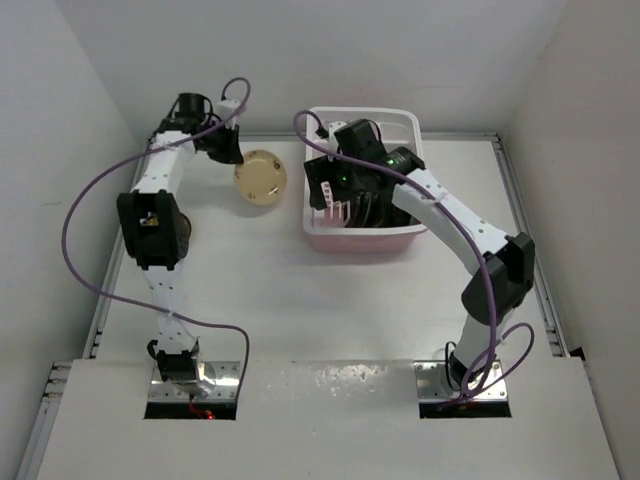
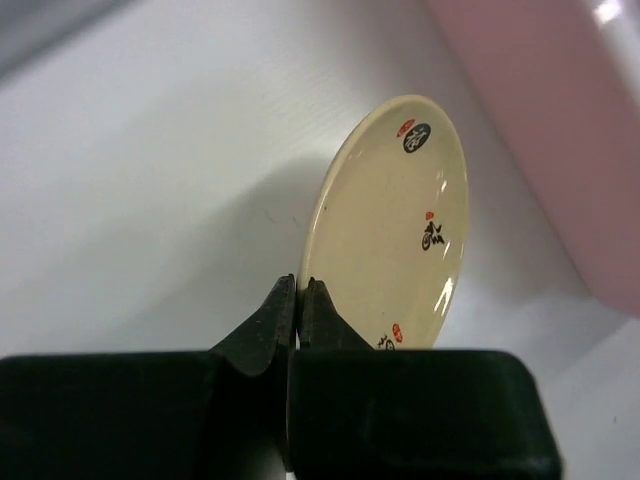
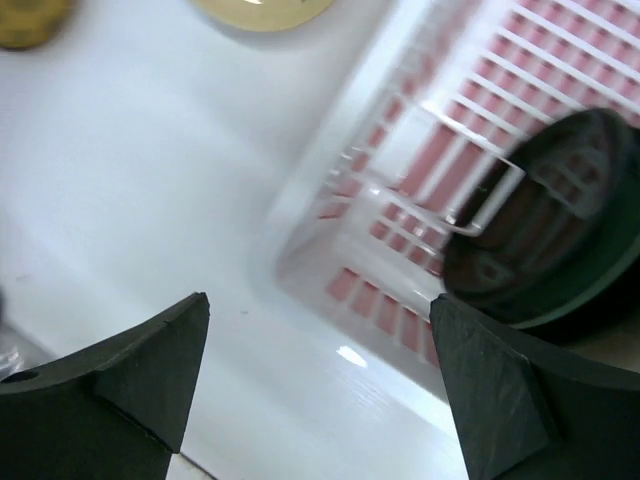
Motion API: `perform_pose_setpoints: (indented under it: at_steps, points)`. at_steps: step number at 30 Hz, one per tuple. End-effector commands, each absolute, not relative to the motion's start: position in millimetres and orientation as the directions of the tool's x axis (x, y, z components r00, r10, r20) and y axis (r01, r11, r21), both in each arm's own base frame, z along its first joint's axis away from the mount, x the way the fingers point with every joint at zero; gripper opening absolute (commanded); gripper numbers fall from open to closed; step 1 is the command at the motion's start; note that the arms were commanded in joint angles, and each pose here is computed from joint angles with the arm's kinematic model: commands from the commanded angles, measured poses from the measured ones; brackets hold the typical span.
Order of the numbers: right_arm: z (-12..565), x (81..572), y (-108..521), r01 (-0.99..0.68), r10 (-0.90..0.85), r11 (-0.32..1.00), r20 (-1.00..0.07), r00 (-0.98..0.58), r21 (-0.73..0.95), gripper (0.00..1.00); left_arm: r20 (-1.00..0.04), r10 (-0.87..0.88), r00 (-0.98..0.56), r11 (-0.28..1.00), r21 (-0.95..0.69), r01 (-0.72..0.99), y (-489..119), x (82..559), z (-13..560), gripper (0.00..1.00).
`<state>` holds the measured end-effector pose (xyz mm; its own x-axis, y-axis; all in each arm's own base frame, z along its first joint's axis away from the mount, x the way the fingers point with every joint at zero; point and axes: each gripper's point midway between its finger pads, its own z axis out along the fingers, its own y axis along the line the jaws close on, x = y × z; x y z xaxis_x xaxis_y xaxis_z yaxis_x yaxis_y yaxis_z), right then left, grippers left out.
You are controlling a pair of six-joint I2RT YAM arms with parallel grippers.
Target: Load the plates into the dish rack
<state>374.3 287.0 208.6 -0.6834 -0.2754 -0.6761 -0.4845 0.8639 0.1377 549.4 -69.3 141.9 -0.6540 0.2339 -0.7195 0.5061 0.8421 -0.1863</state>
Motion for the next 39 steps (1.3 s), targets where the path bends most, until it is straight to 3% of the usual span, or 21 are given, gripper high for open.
perform_pose_setpoints:
  at_steps: [1,8,14,17,18,19,20,21,23,24,26,28,30,31,32,33,36,38,39]
  points:
    - [272,364,324,-0.669,-0.192,0.692,-0.824,-0.533,0.272,0.91,-0.862,0.398,-0.314,0.699,0.063,0.712,-82,508,282,0.0]
    - [298,369,339,-0.722,-0.107,0.616,-0.876,-0.471,0.313,0.91,-0.89,0.451,-0.067,0.307,0.085,0.948,-134,381,335,0.0]
    - [307,366,346,-0.734,-0.064,0.591,-0.888,-0.455,0.334,0.88,-0.918,0.388,-0.087,0.216,-0.002,0.976,-163,337,338,0.0]
    - [301,353,352,-0.751,-0.031,0.534,-0.878,-0.477,0.389,0.67,-0.933,0.351,-0.081,0.193,-0.012,0.981,-168,327,345,0.0]
    - [297,350,352,-0.75,-0.029,0.526,-0.873,-0.488,0.402,0.49,-0.936,0.342,-0.087,0.204,-0.016,0.979,-168,327,348,0.0]
    - [301,350,353,-0.748,-0.004,0.515,-0.871,-0.491,0.419,0.37,-0.935,0.337,-0.106,0.205,-0.037,0.978,-172,328,344,0.0]
    - [303,346,356,-0.753,0.002,0.498,-0.869,-0.495,0.43,0.26,-0.938,0.328,-0.113,0.216,-0.042,0.975,-172,331,347,0.0]
    - [300,344,356,-0.75,0.007,0.494,-0.865,-0.502,0.44,0.08,-0.939,0.312,-0.144,0.25,-0.065,0.966,-173,339,347,0.0]
    - [301,348,351,-0.732,0.026,0.521,-0.865,-0.501,0.439,0.0,-0.94,0.31,-0.141,0.344,-0.027,0.939,-168,363,350,0.04]
    - [308,348,348,-0.729,0.04,0.532,-0.873,-0.486,0.43,0.0,-0.932,0.29,-0.217,0.413,-0.082,0.907,-165,371,348,0.19]
    - [313,352,337,-0.705,0.065,0.582,-0.887,-0.457,0.406,0.0,-0.91,0.318,-0.265,0.568,-0.041,0.822,-146,398,340,0.58]
    - [312,370,321,-0.625,0.097,0.688,-0.9,-0.425,0.369,0.0,-0.907,0.297,-0.299,0.673,-0.024,0.739,-133,420,340,0.67]
    - [326,371,310,-0.587,0.102,0.743,-0.922,-0.374,0.321,0.0,-0.894,0.287,-0.344,0.788,0.016,0.616,-106,442,335,0.72]
    - [329,391,282,-0.439,0.117,0.862,-0.943,-0.312,0.252,0.0,-0.895,0.257,-0.364,0.831,0.013,0.556,-96,453,333,0.73]
    - [337,388,276,-0.401,0.114,0.888,-0.952,-0.284,0.226,0.0,-0.884,0.244,-0.399,0.894,0.045,0.447,-68,467,327,0.75]
    - [337,401,242,-0.225,0.101,0.962,-0.966,-0.238,0.156,0.0,-0.881,0.226,-0.416,0.922,0.055,0.384,-52,474,324,0.77]
    - [338,411,215,-0.062,-0.033,0.998,-0.976,-0.214,-0.02,0.0,-0.84,0.176,-0.512,0.978,0.093,0.185,-1,491,292,0.8]
    - [330,418,206,0.006,-0.129,0.991,-0.957,-0.259,-0.135,0.0,-0.812,0.2,-0.549,0.975,0.107,0.196,5,503,266,0.8]
    - [295,432,211,0.008,-0.216,0.973,-0.919,-0.331,-0.231,0.0,-0.796,0.192,-0.574,0.975,0.089,0.203,8,504,251,0.8]
